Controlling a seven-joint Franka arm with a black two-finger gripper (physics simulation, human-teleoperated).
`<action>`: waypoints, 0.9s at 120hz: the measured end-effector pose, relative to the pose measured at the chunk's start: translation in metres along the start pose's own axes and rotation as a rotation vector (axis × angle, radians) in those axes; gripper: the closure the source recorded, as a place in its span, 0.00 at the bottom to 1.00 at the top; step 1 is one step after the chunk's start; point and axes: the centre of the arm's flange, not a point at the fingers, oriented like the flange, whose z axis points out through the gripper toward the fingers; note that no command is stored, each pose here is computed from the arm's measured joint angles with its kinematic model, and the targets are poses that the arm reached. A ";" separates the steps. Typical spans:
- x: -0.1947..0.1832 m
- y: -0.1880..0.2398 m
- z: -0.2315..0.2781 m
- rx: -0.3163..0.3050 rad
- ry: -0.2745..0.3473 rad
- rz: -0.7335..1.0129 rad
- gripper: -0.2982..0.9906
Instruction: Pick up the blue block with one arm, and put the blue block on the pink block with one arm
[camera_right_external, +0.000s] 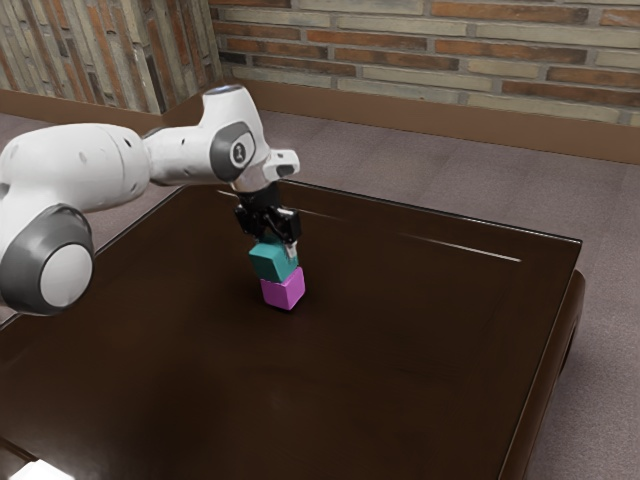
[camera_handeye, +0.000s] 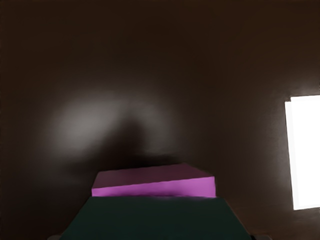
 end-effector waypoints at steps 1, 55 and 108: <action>0.000 0.000 0.000 0.000 0.000 -0.001 0.39; -0.022 0.021 -0.129 0.117 0.085 0.051 0.25; -0.138 0.029 -0.281 0.344 -0.025 0.010 0.23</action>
